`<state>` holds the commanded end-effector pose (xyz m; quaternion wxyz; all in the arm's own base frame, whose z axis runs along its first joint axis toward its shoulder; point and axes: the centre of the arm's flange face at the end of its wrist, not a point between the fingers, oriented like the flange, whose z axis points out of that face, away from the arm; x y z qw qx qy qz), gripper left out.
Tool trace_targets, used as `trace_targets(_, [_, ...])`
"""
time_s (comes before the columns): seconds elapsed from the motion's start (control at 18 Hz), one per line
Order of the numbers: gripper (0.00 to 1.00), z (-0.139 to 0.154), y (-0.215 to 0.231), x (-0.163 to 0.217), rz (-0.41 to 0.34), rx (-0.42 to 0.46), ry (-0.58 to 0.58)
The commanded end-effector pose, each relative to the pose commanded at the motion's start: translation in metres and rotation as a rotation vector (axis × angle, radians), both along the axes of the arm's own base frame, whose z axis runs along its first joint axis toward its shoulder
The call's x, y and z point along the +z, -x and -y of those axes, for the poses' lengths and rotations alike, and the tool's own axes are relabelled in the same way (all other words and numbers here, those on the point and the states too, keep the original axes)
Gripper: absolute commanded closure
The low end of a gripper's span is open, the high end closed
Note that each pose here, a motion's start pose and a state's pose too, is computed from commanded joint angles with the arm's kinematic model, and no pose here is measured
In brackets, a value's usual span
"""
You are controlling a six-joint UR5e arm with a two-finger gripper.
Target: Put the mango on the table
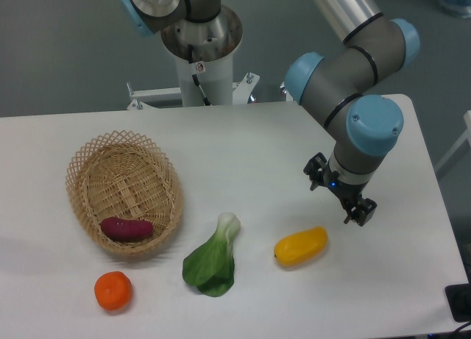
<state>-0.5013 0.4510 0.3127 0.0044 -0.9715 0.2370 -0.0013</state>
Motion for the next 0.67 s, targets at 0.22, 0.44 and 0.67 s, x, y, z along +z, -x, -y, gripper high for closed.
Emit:
trace_targets(0.22, [0.00, -0.0016, -0.0010, 0.0003, -0.003, -0.003, 0.000])
trace_targets(0.44, [0.00, -0.0008, -0.0017, -0.0017, -0.002, -0.003, 0.004])
trace_targets(0.67, [0.00, -0.0004, -0.0021, -0.0030, -0.002, -0.003, 0.006])
